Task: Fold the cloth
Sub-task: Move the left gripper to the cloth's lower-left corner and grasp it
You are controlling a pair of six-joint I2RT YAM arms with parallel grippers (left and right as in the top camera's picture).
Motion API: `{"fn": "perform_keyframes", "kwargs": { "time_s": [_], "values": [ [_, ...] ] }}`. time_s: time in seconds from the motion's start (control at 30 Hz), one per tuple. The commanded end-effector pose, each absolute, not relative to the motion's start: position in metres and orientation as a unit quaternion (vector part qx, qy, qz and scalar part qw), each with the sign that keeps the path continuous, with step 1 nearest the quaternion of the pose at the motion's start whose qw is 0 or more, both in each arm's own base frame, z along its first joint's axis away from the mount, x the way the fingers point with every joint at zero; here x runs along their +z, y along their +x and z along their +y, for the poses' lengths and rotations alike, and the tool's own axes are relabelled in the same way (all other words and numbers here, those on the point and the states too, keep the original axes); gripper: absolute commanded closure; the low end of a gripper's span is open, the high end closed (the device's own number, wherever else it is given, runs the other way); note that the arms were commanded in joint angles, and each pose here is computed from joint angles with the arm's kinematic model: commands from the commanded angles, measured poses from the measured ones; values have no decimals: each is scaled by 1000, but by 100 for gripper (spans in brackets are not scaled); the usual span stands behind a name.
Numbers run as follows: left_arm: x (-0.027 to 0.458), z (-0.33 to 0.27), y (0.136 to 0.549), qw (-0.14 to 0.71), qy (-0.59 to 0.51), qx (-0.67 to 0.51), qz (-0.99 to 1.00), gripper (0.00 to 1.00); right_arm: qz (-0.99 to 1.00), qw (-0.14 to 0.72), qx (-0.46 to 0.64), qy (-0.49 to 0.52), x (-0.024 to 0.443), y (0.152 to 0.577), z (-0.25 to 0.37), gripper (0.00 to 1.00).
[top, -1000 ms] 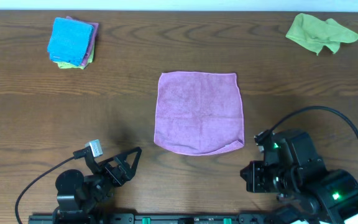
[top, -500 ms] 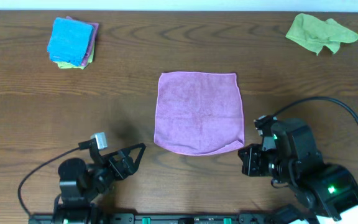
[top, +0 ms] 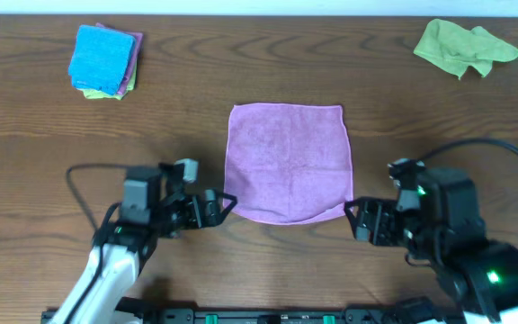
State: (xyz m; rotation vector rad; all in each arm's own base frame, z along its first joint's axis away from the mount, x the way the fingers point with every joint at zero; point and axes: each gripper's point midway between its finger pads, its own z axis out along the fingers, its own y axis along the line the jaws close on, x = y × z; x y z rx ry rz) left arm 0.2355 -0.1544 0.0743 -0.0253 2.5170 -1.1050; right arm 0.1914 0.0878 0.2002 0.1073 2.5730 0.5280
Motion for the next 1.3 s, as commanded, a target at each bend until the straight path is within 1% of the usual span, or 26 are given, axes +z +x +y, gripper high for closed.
{"fn": "perform_keyframes", "kwargs": {
  "time_s": [0.0,0.1,0.13,0.17,0.37,0.6,0.73,0.87,0.97,1.13,1.27],
  "values": [
    [69,-164,249,205,55,-341,916,0,934,292,206,21,217,176,82,18],
    [63,-166,255,199,59,-317,926,0,921,318,227,4,229,159,84,12],
    [59,-165,257,197,57,-309,929,3,915,325,239,-2,233,152,86,10],
    [56,-163,258,196,58,-302,931,4,909,331,254,-10,238,145,90,9],
    [38,-164,264,187,61,-296,935,4,881,354,308,-59,254,121,105,4],
    [30,-174,273,186,61,-317,928,4,880,352,310,-70,253,116,106,3],
    [15,-175,268,161,57,-318,933,5,880,353,309,-72,253,116,106,3],
    [9,-185,263,136,53,-351,925,4,880,354,309,-72,254,116,106,4],
    [4,-185,253,106,42,-355,928,4,880,354,309,-72,254,116,106,3],
    [-7,-178,220,27,18,-346,938,4,879,356,310,-73,254,117,106,3],
    [-1,-185,217,15,13,-369,929,4,878,357,310,-73,255,117,106,4]
  ]
}}
